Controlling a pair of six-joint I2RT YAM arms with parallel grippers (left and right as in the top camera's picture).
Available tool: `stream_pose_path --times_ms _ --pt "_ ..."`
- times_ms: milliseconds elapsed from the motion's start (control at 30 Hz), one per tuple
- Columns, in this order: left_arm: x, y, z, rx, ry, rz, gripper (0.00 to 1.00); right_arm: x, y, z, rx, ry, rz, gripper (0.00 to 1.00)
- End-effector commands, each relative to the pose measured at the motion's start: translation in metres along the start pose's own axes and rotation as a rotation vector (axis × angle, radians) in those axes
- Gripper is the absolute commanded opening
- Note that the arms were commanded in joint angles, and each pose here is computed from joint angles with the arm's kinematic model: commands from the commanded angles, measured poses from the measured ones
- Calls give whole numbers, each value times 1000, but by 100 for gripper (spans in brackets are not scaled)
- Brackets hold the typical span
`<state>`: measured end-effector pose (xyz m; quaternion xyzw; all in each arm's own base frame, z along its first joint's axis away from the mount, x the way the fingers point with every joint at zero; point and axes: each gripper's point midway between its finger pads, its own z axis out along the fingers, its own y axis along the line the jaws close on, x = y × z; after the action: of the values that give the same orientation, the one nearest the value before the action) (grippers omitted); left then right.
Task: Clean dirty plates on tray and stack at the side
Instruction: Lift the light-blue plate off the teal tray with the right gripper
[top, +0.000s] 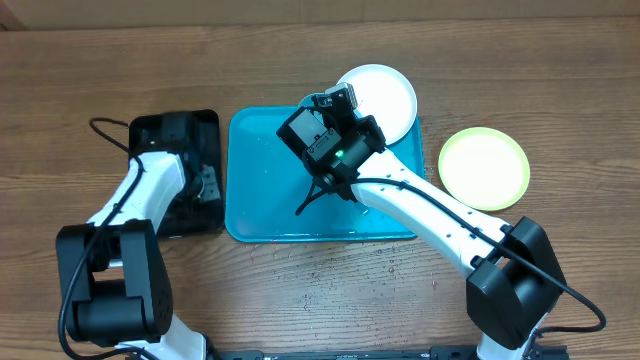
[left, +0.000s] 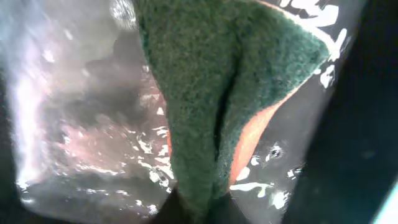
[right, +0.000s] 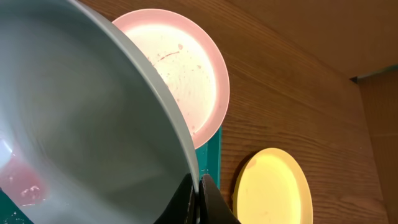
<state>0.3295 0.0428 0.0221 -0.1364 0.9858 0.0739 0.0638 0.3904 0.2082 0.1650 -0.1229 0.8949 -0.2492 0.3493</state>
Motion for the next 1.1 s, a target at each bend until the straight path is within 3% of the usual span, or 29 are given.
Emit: stream_pose_path --times_ms 0,67,200,467,733,833,1067 --pt "-18 3 -16 -10 -62 -32 69 -20 -14 -18 -14 -57 70 4" --pt "-18 3 -16 -11 -62 -32 80 -20 -14 -18 -14 -57 70 4" --pt "-19 3 -16 -10 -67 -33 80 -20 -14 -18 -14 -57 70 4" --pt "-36 7 -16 11 -128 -158 65 -20 -12 -18 -25 -53 69 4" --pt "-41 -7 -12 107 -127 -162 54 -19 -10 -18 -36 -50 70 4" --pt "-40 -9 -8 113 -117 -160 43 -19 -10 -18 -36 -50 70 4" --pt "-35 -15 7 125 -73 -155 42 -19 -10 -18 -36 -50 69 4"
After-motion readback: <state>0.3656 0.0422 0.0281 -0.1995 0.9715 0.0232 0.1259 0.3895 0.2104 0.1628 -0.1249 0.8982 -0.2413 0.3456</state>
